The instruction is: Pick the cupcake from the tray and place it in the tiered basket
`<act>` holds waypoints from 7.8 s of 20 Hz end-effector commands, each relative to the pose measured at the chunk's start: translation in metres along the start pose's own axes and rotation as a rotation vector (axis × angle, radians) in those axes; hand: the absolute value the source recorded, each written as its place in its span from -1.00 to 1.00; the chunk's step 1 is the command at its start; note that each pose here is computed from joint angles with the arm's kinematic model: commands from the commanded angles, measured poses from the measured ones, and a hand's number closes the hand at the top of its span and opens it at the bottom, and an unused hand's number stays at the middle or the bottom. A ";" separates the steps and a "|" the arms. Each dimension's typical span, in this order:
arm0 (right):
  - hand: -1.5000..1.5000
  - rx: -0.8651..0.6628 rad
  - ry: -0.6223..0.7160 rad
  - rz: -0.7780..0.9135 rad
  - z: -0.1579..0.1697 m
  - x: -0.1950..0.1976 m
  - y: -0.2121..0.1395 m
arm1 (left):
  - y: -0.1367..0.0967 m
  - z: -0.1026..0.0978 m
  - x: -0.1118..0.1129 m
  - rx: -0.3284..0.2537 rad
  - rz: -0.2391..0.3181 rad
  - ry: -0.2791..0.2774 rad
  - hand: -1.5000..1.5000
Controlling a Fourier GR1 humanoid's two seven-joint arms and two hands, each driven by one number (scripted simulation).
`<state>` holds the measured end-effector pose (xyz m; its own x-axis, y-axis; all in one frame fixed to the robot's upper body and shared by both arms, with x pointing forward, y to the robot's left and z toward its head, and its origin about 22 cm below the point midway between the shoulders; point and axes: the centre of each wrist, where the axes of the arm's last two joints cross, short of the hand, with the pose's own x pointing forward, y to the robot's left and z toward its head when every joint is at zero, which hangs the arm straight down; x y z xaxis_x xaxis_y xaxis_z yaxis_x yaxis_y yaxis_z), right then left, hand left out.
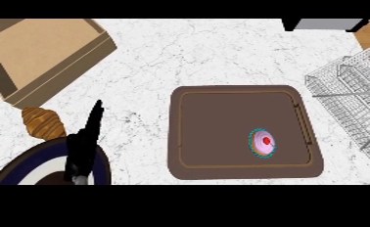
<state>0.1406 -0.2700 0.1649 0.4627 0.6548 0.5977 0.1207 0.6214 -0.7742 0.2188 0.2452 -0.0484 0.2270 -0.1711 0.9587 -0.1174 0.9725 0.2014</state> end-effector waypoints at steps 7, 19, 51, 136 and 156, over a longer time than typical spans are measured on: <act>-1.00 -0.068 0.075 0.205 -0.002 0.028 0.054 | -0.005 -0.004 0.003 -0.028 -0.003 0.040 0.00; -1.00 0.052 0.180 0.311 -0.017 0.062 0.103 | -0.005 0.011 -0.014 -0.023 -0.008 0.044 0.00; -1.00 0.279 0.394 0.414 -0.076 0.056 0.152 | 0.023 0.011 -0.026 0.012 -0.002 0.056 0.00; 1.00 -0.536 0.278 0.090 -0.179 -0.003 -0.141 | -0.002 -0.013 -0.001 0.009 0.009 0.039 0.00; -1.00 -0.670 0.061 -0.630 -0.196 -0.042 -0.158 | 0.003 -0.005 -0.006 0.022 0.005 0.046 0.00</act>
<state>0.2847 -0.4721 0.1993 0.2999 0.2513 0.9203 0.7757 0.4972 -0.3886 0.2153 0.2450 -0.0505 0.2379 -0.1575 0.9584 -0.1261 0.9734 0.1913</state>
